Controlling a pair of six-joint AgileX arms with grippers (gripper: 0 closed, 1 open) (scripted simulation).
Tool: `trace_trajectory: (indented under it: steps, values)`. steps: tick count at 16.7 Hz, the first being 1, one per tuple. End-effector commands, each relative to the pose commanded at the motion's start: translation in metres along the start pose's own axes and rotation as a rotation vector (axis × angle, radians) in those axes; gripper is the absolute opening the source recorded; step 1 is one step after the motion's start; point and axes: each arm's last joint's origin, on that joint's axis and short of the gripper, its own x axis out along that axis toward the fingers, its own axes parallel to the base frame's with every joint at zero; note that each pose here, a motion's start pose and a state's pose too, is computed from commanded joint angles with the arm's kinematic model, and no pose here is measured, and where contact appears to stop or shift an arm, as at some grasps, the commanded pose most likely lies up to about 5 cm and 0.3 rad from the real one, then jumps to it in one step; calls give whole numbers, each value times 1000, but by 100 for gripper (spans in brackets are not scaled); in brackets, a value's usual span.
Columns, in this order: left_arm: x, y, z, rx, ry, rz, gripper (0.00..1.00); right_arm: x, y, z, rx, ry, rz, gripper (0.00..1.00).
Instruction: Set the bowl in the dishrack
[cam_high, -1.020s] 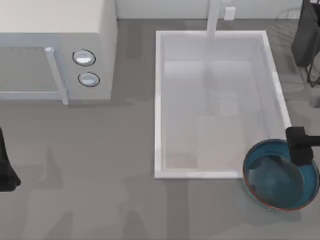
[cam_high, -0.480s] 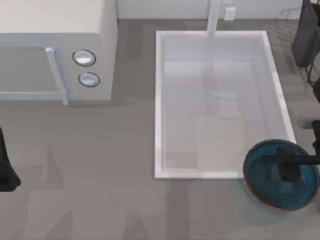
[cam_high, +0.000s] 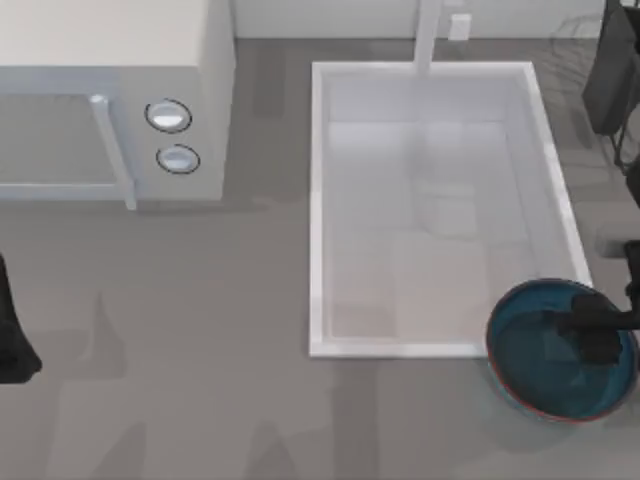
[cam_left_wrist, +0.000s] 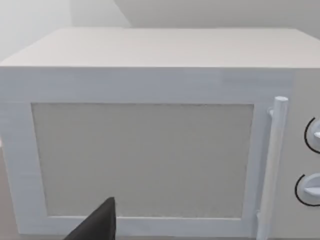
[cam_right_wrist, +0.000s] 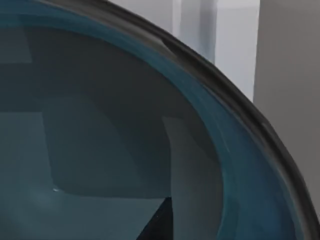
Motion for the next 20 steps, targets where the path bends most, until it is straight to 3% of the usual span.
trace_trajectory:
  steps: [6, 16, 20]
  values:
    - [0, 0, 0, 0, 0, 0, 100, 0, 0, 0, 0, 0, 0, 2]
    - [0, 0, 0, 0, 0, 0, 100, -1, 0, 0, -1, -1, 0, 0]
    - [0, 0, 0, 0, 0, 0, 100, -25, 4, 16, -1, -3, 0, 0]
